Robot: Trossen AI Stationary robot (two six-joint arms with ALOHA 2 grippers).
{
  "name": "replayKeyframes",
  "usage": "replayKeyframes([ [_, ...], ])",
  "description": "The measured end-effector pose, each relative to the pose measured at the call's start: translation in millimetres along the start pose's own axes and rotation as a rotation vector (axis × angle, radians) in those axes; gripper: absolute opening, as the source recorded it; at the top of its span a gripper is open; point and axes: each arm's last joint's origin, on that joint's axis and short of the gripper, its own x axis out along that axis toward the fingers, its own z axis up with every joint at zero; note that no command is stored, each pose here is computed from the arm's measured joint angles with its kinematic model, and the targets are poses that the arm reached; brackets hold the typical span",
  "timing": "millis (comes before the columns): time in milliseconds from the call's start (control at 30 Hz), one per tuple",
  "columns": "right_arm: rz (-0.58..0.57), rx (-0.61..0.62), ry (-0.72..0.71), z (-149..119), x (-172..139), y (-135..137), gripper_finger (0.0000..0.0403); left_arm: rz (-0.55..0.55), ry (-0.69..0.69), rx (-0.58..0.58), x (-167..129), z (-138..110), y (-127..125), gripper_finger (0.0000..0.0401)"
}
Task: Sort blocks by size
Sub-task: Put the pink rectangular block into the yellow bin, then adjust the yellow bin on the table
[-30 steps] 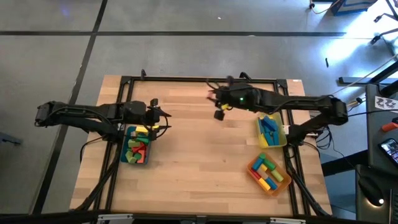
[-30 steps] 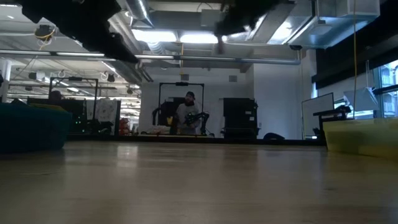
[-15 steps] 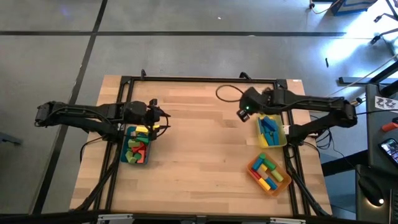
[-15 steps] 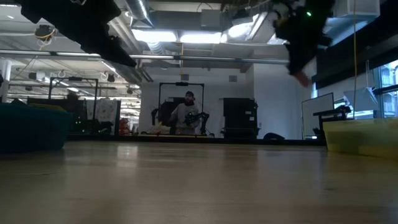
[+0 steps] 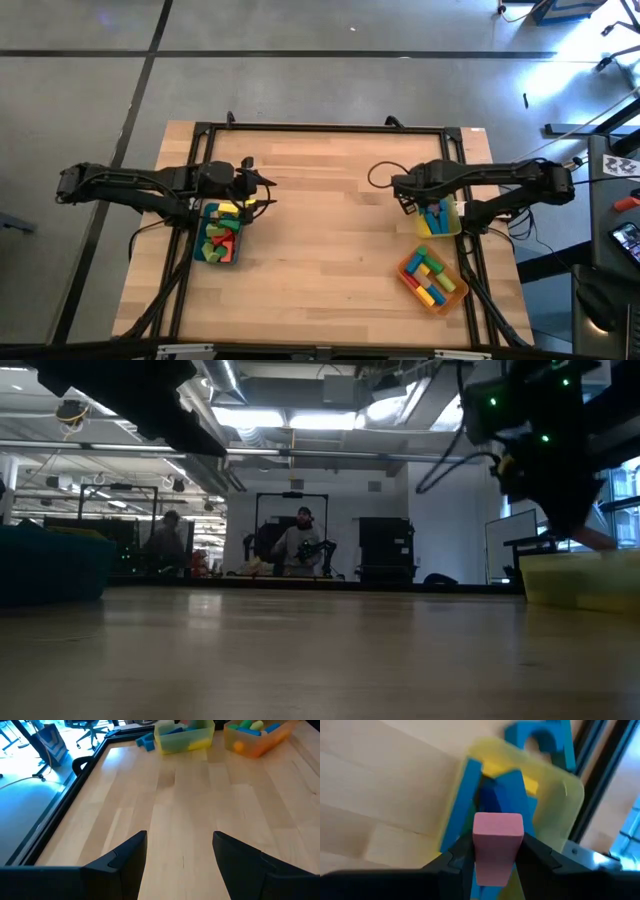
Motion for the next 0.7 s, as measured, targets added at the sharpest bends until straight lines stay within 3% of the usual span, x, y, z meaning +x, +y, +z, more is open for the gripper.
replayKeyframes([
  [233, -0.004, 0.020, 0.084, -10.1, 25.3, -0.8, 0.0120, 0.000, 0.001, 0.000, 0.0, -0.1, 0.0, 0.0211],
  [433, 0.015, 0.025, 0.125, -13.9, 34.4, -0.3, 0.0182, 0.000, 0.005, 0.001, 0.0, -0.4, -0.1, 0.0211],
  [700, 0.196, -0.042, 0.017, -3.2, 32.9, 16.6, 0.0241, -0.001, 0.006, 0.000, 0.0, -0.5, -0.1, 0.0211],
])
